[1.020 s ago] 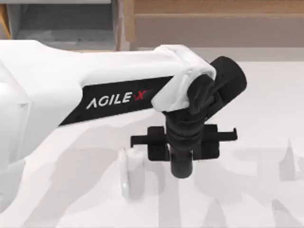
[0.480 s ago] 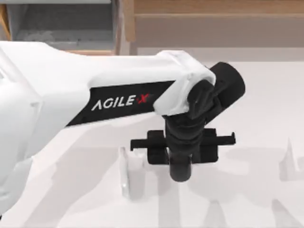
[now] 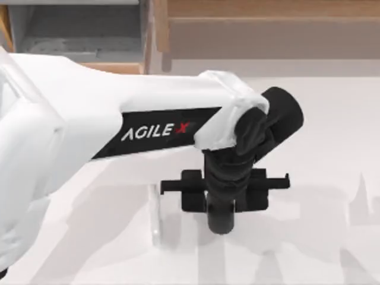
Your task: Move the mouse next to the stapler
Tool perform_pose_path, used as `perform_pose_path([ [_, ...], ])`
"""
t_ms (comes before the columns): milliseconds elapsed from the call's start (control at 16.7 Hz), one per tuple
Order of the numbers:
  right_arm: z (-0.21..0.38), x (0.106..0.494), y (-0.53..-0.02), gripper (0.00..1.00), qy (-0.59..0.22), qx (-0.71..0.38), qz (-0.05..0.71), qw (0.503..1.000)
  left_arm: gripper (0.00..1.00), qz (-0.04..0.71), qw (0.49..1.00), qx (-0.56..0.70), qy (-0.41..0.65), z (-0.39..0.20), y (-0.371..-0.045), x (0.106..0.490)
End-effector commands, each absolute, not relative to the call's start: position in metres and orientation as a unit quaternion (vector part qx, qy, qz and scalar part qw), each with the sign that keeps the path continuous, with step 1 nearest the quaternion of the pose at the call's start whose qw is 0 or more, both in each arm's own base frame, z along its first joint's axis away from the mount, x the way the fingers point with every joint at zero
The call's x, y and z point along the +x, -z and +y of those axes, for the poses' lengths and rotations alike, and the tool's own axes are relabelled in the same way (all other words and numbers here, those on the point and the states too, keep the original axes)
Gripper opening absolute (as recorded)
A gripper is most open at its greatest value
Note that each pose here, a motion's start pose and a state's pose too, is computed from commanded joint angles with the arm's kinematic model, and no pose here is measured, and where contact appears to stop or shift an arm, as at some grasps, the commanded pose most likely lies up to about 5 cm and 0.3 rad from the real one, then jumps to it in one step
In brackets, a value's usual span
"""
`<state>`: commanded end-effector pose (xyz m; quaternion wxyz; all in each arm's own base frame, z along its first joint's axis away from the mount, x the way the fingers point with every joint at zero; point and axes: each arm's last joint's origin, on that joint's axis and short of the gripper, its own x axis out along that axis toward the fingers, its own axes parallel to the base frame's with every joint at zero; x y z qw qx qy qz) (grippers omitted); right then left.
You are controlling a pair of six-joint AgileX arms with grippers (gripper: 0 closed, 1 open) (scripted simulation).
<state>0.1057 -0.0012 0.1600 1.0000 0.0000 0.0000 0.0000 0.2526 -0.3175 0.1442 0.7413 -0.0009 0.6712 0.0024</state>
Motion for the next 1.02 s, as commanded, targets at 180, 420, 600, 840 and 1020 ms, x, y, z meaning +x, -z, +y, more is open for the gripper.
perform_pose_path([
  [180, -0.0012, 0.1057, -0.16, 1.0, 0.0, 0.0, 0.0, 1.0, 0.38, 0.671, 0.741, -0.001, -0.002, -0.3175, -0.1442, 0.2526],
  [420, -0.0012, 0.1057, -0.16, 1.0, 0.0, 0.0, 0.0, 1.0, 0.68, 0.671, 0.741, -0.001, -0.002, -0.3175, -0.1442, 0.2526],
  [600, -0.0012, 0.1057, -0.16, 1.0, 0.0, 0.0, 0.0, 1.0, 0.9, 0.671, 0.741, -0.001, -0.002, -0.3175, -0.1442, 0.2526],
  [840, -0.0012, 0.1057, -0.16, 1.0, 0.0, 0.0, 0.0, 1.0, 1.0, 0.671, 0.741, -0.001, -0.002, -0.3175, -0.1442, 0.2526],
  [1020, -0.0012, 0.1057, -0.16, 1.0, 0.0, 0.0, 0.0, 1.0, 1.0, 0.671, 0.741, -0.001, -0.002, -0.3175, -0.1442, 0.2526],
])
